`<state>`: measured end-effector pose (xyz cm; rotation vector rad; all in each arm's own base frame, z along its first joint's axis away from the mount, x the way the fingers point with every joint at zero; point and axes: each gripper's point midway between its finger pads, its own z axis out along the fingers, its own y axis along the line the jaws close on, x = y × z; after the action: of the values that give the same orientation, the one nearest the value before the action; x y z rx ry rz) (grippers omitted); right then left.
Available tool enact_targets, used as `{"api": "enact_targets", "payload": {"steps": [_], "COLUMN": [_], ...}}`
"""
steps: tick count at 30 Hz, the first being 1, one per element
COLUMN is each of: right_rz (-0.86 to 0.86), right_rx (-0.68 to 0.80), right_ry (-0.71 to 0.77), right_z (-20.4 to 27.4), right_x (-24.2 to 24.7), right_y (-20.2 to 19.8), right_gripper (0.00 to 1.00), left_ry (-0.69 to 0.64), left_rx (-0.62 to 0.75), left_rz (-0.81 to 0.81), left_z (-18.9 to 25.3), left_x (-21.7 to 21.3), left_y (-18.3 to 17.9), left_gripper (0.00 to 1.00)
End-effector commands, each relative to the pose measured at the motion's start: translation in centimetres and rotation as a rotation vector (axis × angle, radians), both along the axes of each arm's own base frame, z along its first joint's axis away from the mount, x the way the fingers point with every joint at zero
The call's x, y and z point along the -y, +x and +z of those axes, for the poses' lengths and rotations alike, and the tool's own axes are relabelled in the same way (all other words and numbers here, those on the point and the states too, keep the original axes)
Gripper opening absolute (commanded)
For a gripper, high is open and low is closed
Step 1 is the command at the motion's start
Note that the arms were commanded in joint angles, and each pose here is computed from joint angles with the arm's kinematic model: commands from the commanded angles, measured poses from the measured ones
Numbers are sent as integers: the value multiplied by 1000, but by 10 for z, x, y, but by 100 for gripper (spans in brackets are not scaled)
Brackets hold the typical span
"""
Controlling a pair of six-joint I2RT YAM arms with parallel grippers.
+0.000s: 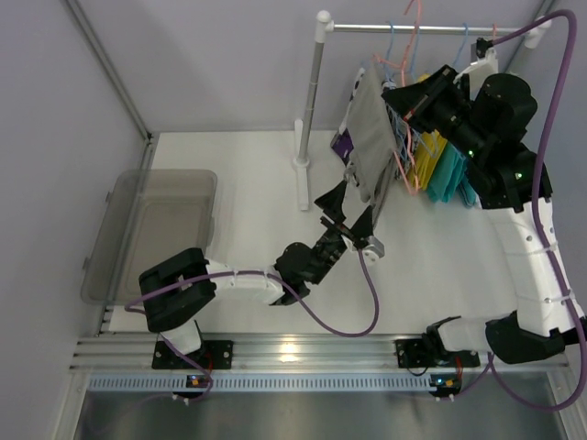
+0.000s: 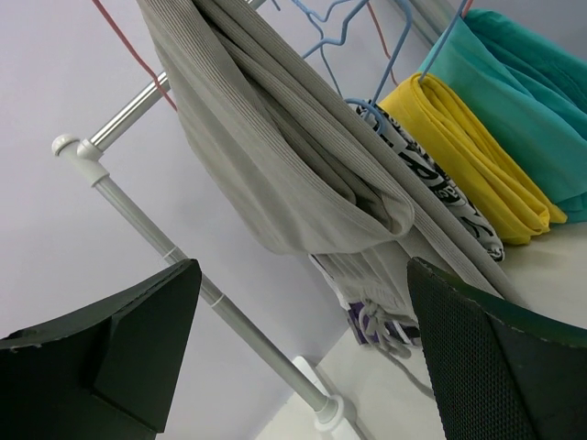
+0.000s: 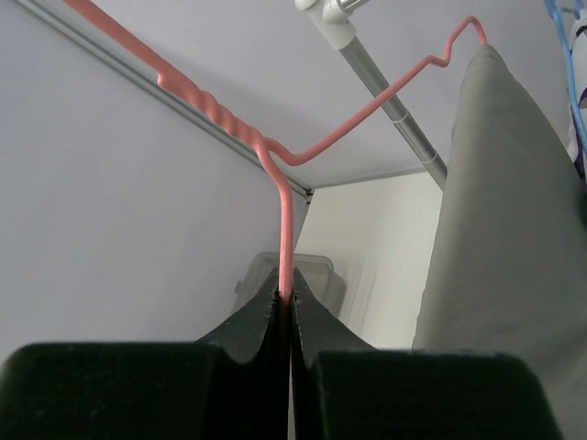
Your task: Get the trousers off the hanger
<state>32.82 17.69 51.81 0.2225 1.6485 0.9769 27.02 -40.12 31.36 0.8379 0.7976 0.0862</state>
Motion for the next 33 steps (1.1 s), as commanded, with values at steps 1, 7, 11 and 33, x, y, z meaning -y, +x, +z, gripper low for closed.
{"api": "enact_targets", "payload": {"steps": [1, 7, 11, 33], "right_rz": [-11, 4, 19, 41], "right_rx": [175, 193, 191, 169], "right_ry": [86, 89, 86, 43], "right_z": [65, 71, 70, 52], "right_x": [2, -4, -8, -19], "right_y": [-19, -20, -23, -25], "right_gripper": [0, 0, 0, 0], "left_ry": [-468, -455, -456, -543], "left_rx": [111, 90, 93, 136], "left_rz": [13, 4, 5, 77], "left_z": [89, 81, 84, 119], "left_x": [-52, -48, -45, -61], "left_y": [-18, -19, -19, -11], "left_gripper": [99, 99, 98, 73]}}
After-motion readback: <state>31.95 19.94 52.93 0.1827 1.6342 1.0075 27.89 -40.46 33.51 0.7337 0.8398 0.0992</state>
